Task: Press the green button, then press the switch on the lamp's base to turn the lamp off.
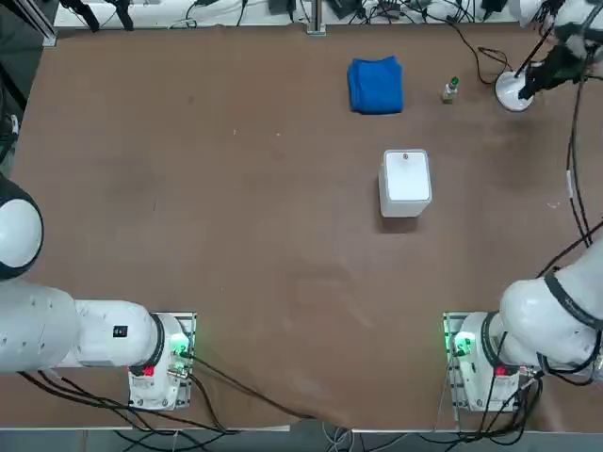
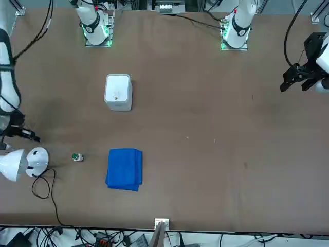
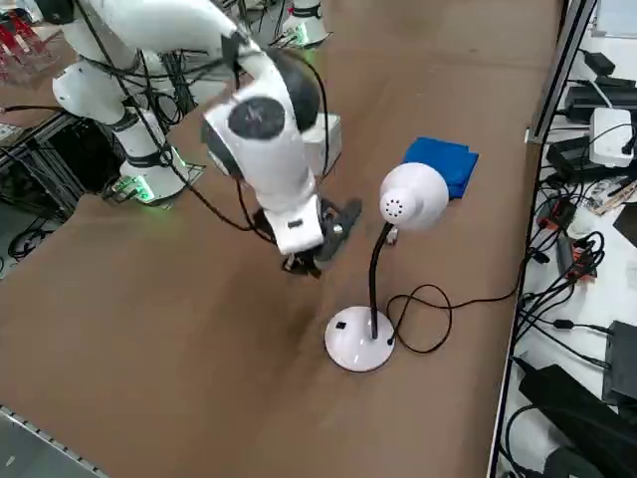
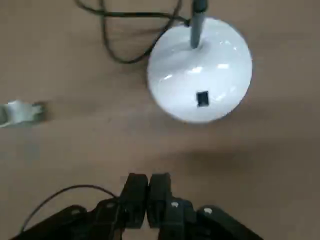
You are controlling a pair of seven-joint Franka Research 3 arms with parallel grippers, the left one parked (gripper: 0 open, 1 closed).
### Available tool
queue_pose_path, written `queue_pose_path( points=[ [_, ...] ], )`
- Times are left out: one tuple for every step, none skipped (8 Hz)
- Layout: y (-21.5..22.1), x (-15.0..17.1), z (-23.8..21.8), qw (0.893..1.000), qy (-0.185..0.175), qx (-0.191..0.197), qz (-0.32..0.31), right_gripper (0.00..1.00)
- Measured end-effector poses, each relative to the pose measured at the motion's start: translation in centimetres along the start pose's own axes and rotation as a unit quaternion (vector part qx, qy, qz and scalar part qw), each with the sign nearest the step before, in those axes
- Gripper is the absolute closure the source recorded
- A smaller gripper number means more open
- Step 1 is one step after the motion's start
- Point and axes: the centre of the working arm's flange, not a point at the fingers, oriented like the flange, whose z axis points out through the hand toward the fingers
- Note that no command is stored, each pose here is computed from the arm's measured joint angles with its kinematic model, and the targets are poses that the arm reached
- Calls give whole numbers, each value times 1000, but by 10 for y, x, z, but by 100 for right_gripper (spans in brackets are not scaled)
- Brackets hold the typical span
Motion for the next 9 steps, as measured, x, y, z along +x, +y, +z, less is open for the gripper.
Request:
queue_pose_path(
  points=[
    [-14, -18, -41, 1000, -24, 13, -6, 85],
    [-30, -34, -78, 999, -33, 20, 5, 69],
    [-51, -44, -107, 999, -30, 19, 27, 49],
    [-84, -51, -130, 999, -27, 17, 29, 31],
    [-127, -59, -146, 999, -31, 14, 13, 14],
    [-169, -70, -157, 999, -43, 6, -14, 1],
    [-204, -80, -165, 997, -55, -19, -45, 0],
    [-231, -86, -174, 994, -52, -64, -78, 0],
    [-257, -87, -185, 988, -39, -105, -109, 0]
  ],
)
